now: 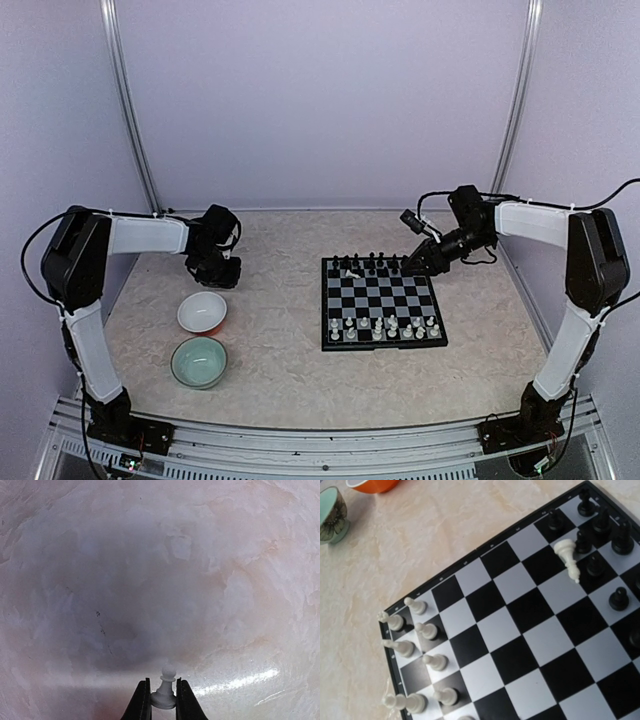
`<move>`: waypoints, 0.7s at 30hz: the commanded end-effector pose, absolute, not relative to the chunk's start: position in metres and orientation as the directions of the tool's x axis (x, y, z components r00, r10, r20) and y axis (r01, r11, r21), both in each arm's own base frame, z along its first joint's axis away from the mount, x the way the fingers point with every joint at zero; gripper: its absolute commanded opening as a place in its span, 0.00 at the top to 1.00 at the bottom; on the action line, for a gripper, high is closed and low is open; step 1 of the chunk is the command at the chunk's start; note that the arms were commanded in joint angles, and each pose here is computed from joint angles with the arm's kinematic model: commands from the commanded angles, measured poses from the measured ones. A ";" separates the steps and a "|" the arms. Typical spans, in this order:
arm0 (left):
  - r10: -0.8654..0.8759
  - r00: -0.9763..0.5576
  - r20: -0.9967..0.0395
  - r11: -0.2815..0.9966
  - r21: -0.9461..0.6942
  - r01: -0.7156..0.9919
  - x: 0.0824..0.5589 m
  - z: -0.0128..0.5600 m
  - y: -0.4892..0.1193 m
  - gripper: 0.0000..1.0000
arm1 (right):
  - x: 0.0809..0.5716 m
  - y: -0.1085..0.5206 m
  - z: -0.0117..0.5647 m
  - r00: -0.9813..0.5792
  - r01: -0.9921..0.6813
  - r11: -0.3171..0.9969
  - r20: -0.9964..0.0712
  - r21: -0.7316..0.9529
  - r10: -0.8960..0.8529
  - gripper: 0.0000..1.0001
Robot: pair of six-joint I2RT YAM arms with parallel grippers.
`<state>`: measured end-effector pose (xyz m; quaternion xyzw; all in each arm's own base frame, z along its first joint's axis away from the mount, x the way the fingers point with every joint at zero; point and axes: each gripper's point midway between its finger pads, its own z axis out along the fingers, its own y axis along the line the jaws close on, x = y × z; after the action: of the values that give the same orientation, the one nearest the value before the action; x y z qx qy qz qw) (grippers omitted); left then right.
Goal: Set up the chess pieces on the board
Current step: Pick up the pawn from the center of the board.
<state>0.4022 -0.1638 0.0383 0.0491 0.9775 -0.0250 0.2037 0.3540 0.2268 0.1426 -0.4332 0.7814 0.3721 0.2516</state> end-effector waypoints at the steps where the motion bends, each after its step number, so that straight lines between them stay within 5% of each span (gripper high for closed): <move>1: 0.102 -0.894 -0.436 0.986 -0.078 0.150 0.404 0.060 -0.181 0.97 | 0.355 0.224 0.142 -0.505 -0.861 0.338 -0.713 0.380 -0.486 0.72; 12: 0.270 -0.851 -0.451 0.929 -0.108 0.353 0.374 0.063 -0.258 0.98 | 0.352 0.227 0.144 -0.505 -0.862 0.320 -0.719 0.394 -0.476 0.72; 21: 0.391 -0.646 -0.656 0.792 -0.119 0.599 0.311 0.097 -0.338 1.00 | 0.346 0.238 0.152 -0.553 -0.833 0.275 -0.723 0.480 -0.413 0.71</move>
<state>0.3224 -0.3101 0.0610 0.2465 0.9316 -0.1157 0.2409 0.3471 0.2321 0.1432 -0.4278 0.7724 0.4039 0.2393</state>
